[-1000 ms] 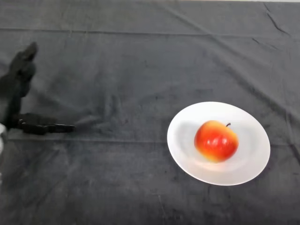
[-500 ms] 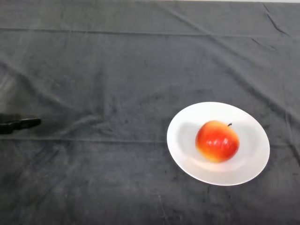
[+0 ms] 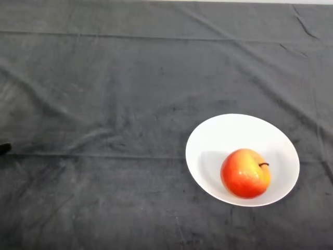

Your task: Move the apple to the plate

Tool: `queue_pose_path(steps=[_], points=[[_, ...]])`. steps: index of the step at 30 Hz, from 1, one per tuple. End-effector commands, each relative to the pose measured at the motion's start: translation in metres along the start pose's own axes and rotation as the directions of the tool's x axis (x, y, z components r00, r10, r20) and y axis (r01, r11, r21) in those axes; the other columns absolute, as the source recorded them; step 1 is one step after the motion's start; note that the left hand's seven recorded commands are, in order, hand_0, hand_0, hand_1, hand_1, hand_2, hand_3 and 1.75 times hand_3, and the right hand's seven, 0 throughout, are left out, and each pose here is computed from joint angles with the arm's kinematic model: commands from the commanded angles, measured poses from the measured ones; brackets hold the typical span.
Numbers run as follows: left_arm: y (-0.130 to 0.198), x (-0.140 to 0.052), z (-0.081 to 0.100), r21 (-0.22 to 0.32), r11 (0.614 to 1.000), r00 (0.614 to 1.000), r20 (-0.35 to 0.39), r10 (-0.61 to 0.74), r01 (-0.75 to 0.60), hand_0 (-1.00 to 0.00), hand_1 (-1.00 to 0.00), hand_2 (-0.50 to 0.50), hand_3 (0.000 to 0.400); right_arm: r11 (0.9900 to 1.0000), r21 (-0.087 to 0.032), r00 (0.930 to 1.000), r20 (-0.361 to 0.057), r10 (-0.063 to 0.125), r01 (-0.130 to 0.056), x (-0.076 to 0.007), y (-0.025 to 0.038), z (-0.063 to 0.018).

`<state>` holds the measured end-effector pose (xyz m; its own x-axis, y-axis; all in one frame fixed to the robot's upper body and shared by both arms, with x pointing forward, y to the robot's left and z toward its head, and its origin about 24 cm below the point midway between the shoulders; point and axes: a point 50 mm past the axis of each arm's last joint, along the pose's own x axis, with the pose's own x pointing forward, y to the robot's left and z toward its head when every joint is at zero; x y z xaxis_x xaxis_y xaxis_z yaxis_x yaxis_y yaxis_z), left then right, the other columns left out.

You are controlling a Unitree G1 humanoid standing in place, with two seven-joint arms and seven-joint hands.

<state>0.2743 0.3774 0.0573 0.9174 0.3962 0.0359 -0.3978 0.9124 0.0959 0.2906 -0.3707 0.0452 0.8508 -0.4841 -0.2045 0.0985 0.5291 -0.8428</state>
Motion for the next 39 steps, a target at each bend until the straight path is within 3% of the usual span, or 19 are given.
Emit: queue_pose_path(steps=[1,12,20,39], points=[[0.036,-0.008,0.0,0.039,0.995,0.994,-0.041,0.097,-0.096,0.0,0.0,0.0,0.0,0.9911,-0.045,0.9889,-0.086,0.121,-0.126,-0.0154,0.0359,-0.0274],[0.07,-0.019,0.004,0.021,0.965,0.964,-0.05,0.261,-0.26,0.0,0.0,0.0,0.0,0.9911,-0.045,0.9889,-0.086,0.121,-0.126,-0.0154,0.0359,-0.0275],[0.077,-0.023,0.002,-0.011,0.937,0.936,-0.055,0.348,-0.349,0.0,0.0,0.0,0.0,0.991,-0.045,0.9889,-0.086,0.121,-0.126,-0.0154,0.0359,-0.0275],[0.074,-0.021,0.002,-0.021,0.923,0.922,-0.057,0.383,-0.385,0.0,0.0,0.0,0.0,0.991,-0.045,0.9889,-0.086,0.121,-0.126,-0.0154,0.036,-0.0275]])
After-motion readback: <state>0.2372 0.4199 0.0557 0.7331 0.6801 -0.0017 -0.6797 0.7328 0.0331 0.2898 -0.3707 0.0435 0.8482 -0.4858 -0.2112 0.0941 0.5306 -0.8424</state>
